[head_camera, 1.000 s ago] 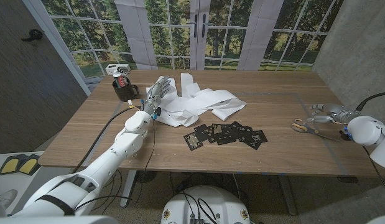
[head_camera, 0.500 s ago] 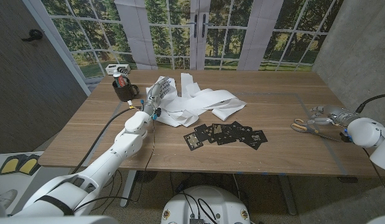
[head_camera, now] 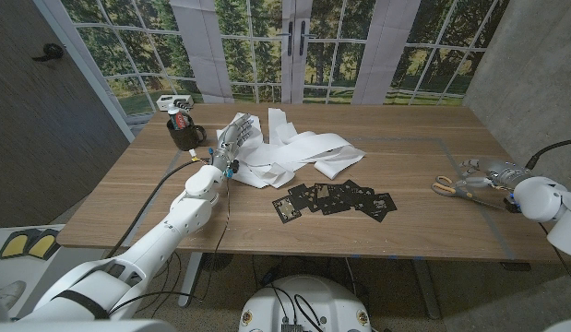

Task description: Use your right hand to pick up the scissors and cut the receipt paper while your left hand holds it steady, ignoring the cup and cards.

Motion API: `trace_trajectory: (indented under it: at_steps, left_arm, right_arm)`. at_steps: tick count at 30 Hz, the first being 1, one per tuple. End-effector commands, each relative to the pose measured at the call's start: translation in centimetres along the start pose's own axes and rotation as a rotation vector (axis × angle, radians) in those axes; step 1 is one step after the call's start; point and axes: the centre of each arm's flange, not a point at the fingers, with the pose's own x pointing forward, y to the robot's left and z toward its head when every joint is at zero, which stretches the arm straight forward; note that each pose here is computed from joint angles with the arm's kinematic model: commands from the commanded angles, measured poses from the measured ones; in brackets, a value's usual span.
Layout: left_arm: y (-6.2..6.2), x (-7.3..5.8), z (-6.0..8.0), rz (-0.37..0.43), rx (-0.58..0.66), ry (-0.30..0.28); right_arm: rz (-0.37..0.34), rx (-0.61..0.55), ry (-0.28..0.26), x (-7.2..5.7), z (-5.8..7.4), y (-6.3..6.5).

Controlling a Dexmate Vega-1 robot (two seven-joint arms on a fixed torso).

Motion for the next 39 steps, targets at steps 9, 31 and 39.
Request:
trace_trajectory:
  at_steps: [9, 31, 39]
  left_arm:
    - [0.0, -0.1, -0.1, 0.007, -0.004, 0.011]
    - [0.2, -0.4, -0.2, 0.008, -0.006, 0.011]
    - [0.3, -0.4, -0.2, 0.011, -0.005, 0.01]
  right_arm:
    - [0.006, -0.044, 0.017, 0.0, 0.2, 0.5]
    - [-0.002, -0.12, 0.046, -0.2, 0.0, 1.5]
    - [0.003, -0.121, 0.054, 0.1, -0.4, 1.7]
